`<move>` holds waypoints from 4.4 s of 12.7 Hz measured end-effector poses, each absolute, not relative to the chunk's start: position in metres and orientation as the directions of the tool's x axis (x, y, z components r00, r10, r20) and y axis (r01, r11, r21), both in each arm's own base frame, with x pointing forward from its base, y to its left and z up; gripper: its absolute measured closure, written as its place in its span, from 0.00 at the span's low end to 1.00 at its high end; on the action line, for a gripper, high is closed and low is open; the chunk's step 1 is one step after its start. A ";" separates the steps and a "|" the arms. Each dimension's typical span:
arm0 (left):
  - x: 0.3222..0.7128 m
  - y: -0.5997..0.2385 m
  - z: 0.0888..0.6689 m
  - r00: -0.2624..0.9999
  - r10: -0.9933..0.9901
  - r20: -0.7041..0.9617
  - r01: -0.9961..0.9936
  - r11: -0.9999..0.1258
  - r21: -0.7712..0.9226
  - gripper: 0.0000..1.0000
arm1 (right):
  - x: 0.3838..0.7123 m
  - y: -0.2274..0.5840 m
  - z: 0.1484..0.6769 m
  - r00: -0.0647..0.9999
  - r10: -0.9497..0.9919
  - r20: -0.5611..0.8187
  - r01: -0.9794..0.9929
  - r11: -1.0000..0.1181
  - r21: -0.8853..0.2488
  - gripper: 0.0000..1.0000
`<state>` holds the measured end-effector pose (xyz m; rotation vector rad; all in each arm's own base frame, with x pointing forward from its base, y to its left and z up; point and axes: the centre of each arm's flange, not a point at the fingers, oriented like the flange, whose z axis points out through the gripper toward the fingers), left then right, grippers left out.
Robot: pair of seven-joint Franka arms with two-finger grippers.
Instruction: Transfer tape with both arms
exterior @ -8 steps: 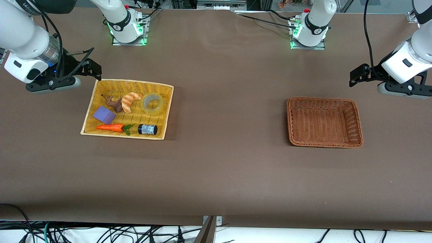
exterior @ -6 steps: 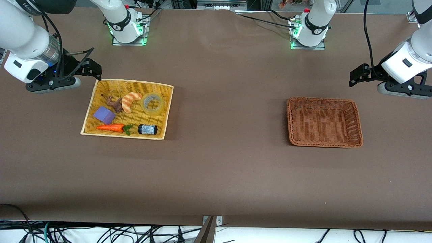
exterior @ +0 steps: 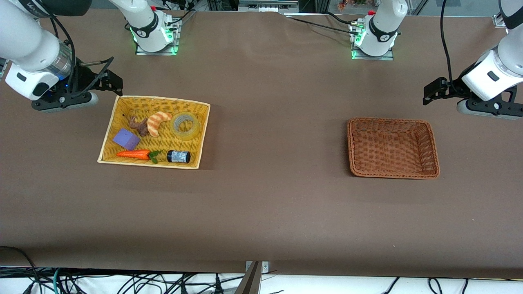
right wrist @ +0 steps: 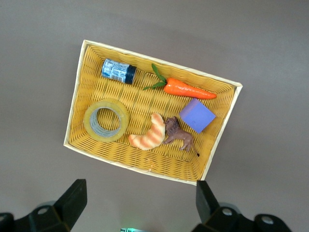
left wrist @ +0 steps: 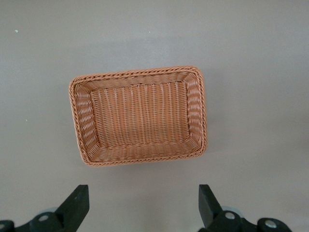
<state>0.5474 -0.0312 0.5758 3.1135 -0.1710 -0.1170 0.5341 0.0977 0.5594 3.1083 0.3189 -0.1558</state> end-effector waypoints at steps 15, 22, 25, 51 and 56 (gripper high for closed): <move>0.547 -0.031 0.576 0.991 -0.110 -0.073 -0.109 -0.994 0.025 0.00 | 0.530 0.137 0.506 0.966 0.203 -0.158 0.207 -0.978 0.009 0.00; 0.547 -0.031 0.576 0.991 -0.111 -0.073 -0.109 -0.994 0.025 0.00 | 0.502 0.154 0.341 0.976 0.173 -0.136 0.175 -0.985 0.004 0.00; 0.547 -0.031 0.576 0.991 -0.111 -0.073 -0.109 -0.994 0.025 0.00 | 0.492 0.152 0.295 0.974 0.174 -0.145 0.175 -0.985 -0.006 0.00; 0.548 -0.032 0.578 0.991 -0.111 -0.071 -0.109 -0.994 0.025 0.00 | 0.533 0.214 0.366 0.965 0.226 -0.134 0.224 -0.974 -0.029 0.78; 0.548 -0.032 0.579 0.991 -0.111 -0.068 -0.110 -0.994 0.025 0.00 | 0.499 0.347 0.383 0.986 0.123 -0.108 0.120 -0.992 -0.031 0.78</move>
